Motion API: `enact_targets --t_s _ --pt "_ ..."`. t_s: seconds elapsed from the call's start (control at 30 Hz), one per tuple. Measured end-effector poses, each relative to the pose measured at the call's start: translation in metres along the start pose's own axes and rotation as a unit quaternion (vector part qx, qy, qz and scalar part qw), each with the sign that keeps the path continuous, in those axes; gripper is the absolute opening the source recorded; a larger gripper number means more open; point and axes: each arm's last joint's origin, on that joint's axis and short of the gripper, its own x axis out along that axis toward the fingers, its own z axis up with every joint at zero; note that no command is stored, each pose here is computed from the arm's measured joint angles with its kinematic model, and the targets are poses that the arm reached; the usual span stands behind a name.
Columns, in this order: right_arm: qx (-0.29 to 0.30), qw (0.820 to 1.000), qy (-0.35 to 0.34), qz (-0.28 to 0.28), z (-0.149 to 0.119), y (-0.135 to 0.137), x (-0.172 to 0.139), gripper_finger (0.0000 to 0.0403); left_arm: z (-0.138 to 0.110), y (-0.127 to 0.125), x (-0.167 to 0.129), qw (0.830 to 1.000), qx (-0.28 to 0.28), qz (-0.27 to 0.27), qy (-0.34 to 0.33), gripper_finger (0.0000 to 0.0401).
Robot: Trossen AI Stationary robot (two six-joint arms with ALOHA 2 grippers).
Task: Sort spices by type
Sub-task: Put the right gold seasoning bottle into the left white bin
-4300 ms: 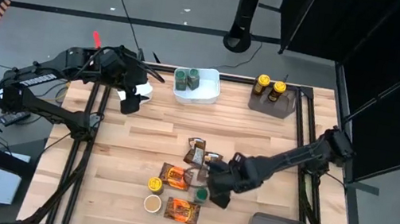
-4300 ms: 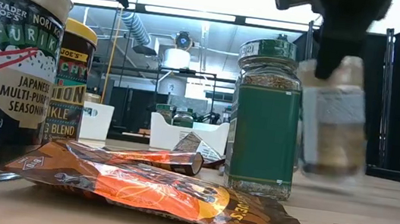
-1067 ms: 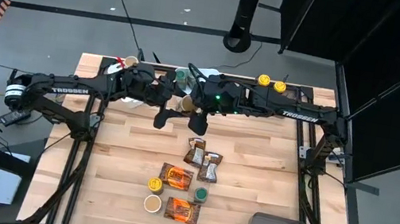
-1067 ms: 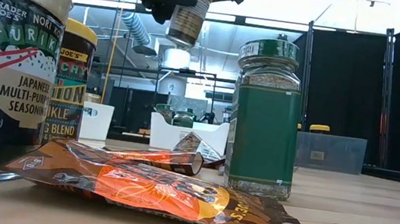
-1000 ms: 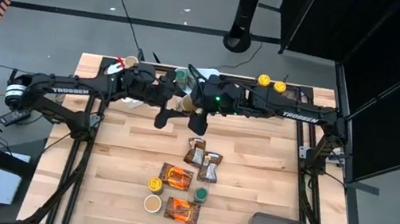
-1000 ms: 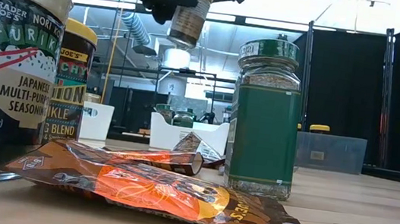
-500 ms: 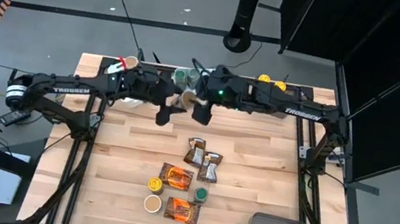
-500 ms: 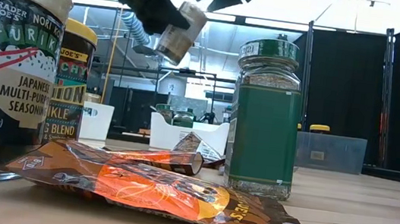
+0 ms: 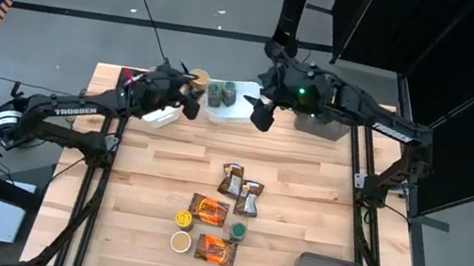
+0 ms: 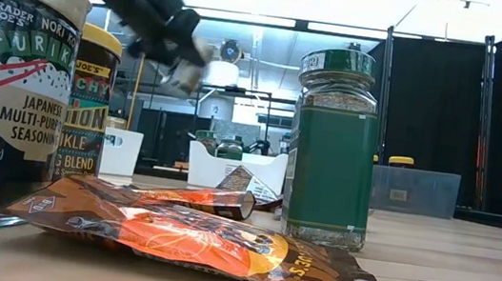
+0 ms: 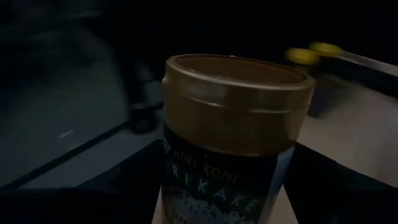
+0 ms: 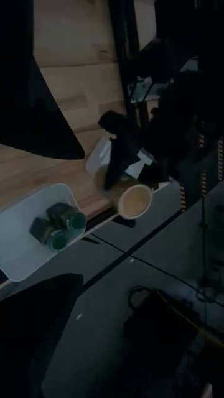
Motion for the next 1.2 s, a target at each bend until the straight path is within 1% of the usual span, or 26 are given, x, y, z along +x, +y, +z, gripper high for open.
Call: enact_targets --t_s 0.1,0.17,0.23,0.33,0.4,0.57,0.7,0.83,1.03,1.1,1.2 --pt "-0.003 1.0 -0.002 0.0 0.001 -0.002 -0.005 0.0321 -0.018 0.012 -0.012 0.995 -0.049 0.08 -0.024 0.028" --pt "-0.005 1.0 0.002 0.001 0.0 -0.002 -0.006 0.0322 -0.026 0.018 -0.021 0.986 -0.089 0.13 -0.049 0.028" --pt "-0.007 1.0 0.01 0.001 -0.002 -0.002 -0.006 0.032 -0.037 0.023 -0.026 0.979 -0.102 0.166 -0.058 0.028" --pt "-0.01 1.0 0.021 0.001 -0.004 -0.001 -0.003 0.0316 -0.045 0.026 -0.029 0.974 -0.111 0.184 -0.07 0.028" --pt "-0.009 1.0 0.03 0.002 -0.006 0.0 -0.002 0.0313 -0.052 0.028 -0.029 0.968 -0.119 0.207 -0.073 0.028" --pt "-0.003 1.0 0.03 0.008 -0.006 0.001 0.0 0.0308 -0.077 0.03 -0.023 0.961 -0.136 0.236 -0.045 0.028" --pt "0.001 0.999 0.03 0.016 -0.006 0.001 0.0 0.0306 -0.095 0.034 -0.021 0.944 -0.147 0.292 -0.042 0.028" --pt "0.001 0.999 0.03 0.019 -0.006 0.002 -0.001 0.0308 -0.102 0.036 -0.018 0.932 -0.151 0.324 -0.055 0.028" --pt "0.007 0.999 0.032 0.019 -0.006 0.002 -0.001 0.0304 -0.12 0.035 -0.01 0.929 -0.173 0.324 -0.044 0.028" --pt "0.007 0.999 0.032 0.019 -0.007 0.002 0.0 0.0301 -0.127 0.035 -0.007 0.928 -0.169 0.332 -0.031 0.028" --pt "0.007 0.999 0.033 0.021 -0.007 0.002 0.0 0.0298 -0.131 0.033 -0.001 0.925 -0.165 0.34 -0.03 0.028"
